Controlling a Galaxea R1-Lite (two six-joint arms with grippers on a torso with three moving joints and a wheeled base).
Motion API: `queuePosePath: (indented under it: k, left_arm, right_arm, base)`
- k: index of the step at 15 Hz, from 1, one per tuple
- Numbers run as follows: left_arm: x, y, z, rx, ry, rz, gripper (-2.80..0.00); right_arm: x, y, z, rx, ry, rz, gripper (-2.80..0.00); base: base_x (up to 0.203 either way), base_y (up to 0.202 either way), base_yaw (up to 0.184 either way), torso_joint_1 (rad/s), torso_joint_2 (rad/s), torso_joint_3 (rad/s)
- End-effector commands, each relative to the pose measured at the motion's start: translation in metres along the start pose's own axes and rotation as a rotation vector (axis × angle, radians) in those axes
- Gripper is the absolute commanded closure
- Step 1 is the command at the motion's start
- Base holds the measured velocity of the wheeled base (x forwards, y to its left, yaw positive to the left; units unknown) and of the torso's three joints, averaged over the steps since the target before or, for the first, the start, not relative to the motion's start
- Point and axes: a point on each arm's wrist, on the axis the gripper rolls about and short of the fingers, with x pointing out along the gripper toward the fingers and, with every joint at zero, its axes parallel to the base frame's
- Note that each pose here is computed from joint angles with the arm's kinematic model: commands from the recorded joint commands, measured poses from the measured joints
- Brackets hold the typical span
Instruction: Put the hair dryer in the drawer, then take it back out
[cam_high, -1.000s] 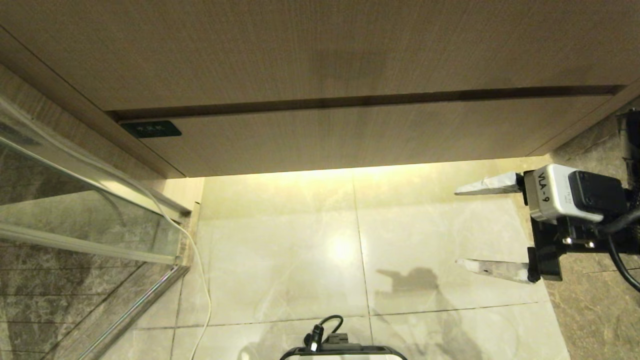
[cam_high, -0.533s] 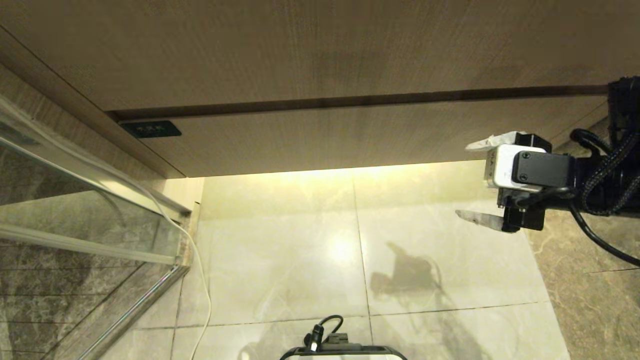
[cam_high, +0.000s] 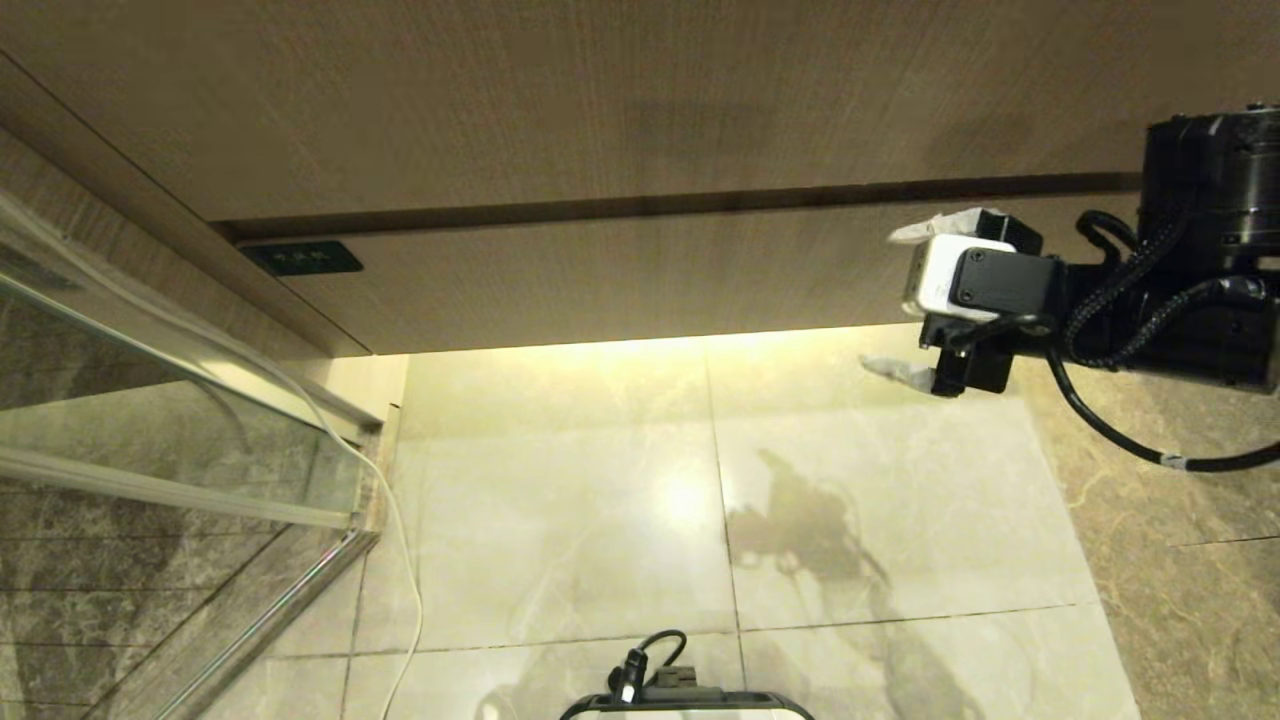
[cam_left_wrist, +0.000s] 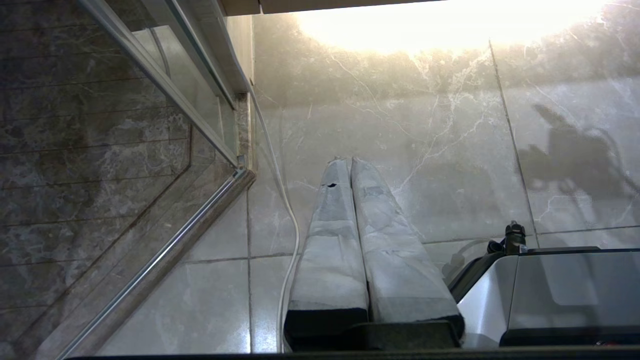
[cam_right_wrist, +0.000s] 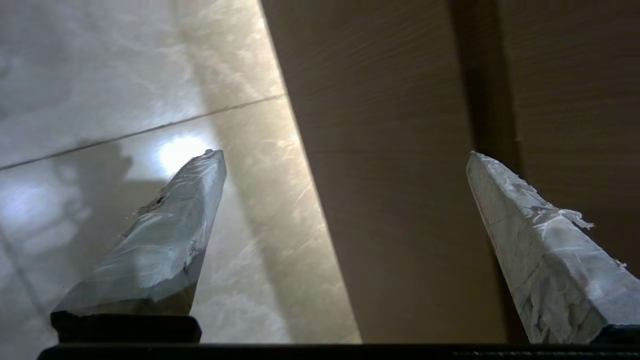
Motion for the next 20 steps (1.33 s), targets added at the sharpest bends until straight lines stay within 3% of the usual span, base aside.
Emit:
queuePosePath:
  k: [1,20]
  left_arm:
    - [0.000,0.000,0.000,0.000,0.001,0.000,0.00]
    - [0.000,0.000,0.000,0.000,0.000,0.000,0.00]
  right_arm:
    - [0.025,-0.006,-0.001,-0.010,-0.007,-0.017,-2.80]
    - [0.099,-0.028,-0.029,-0.012,0.029,-0.089,-2.80]
  base:
    - [0.000,0.000,0.000,0.000,0.00,0.000]
    - [0.000,0.000,0.000,0.000,0.00,0.000]
